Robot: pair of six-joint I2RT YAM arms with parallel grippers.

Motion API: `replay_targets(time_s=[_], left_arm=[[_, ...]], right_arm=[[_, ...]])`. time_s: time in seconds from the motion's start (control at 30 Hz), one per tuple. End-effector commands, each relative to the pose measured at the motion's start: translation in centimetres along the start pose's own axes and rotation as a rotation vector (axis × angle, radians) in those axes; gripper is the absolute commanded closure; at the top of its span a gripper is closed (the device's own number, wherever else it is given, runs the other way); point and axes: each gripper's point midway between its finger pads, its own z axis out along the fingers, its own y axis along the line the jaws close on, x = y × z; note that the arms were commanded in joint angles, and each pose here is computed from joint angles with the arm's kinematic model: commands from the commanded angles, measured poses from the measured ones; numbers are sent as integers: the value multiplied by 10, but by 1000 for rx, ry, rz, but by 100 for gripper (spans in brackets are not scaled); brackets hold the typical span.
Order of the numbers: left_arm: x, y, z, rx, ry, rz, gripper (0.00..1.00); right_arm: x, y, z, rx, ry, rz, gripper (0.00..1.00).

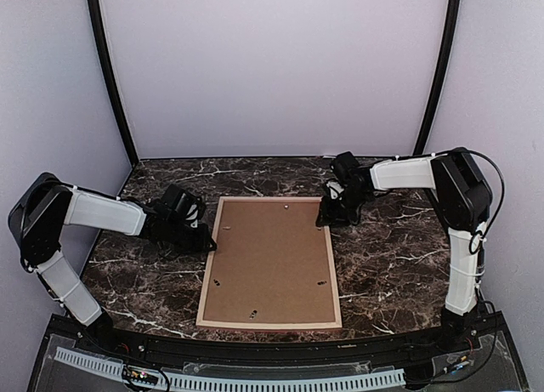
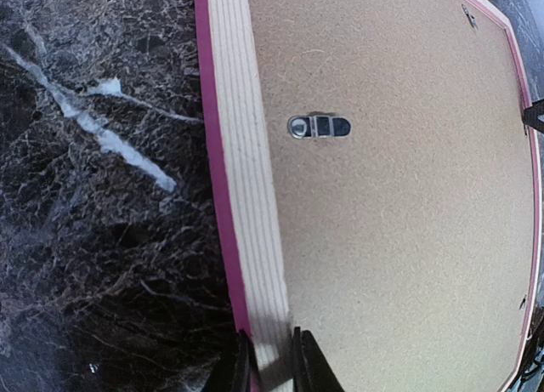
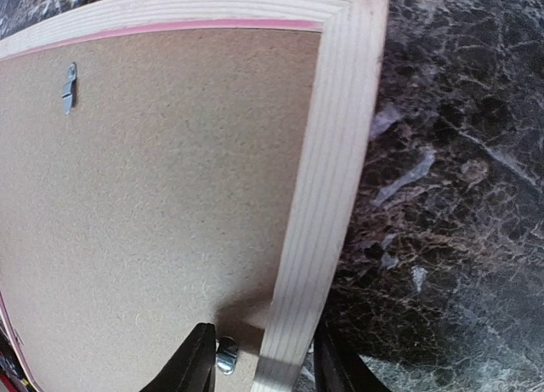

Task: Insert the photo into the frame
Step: Press the fastener onto the backboard.

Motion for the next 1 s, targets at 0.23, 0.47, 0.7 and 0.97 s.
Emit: replay_targets(time_s=[0.23,0.47,0.7,0.97], left_arm=[[32,5,4,-5,111,21,100],[31,5,4,-9,110,22,100],[31,4,4,-8,111,22,100],[30,4,3,-9,111,22,100]], right_arm=[[18,-23,18,25,57,-5,66],[26,-32,18,24,105,-25,70],[34,-36,19,28,153,-61,71],[40,-45,19,58,200,-90,76]])
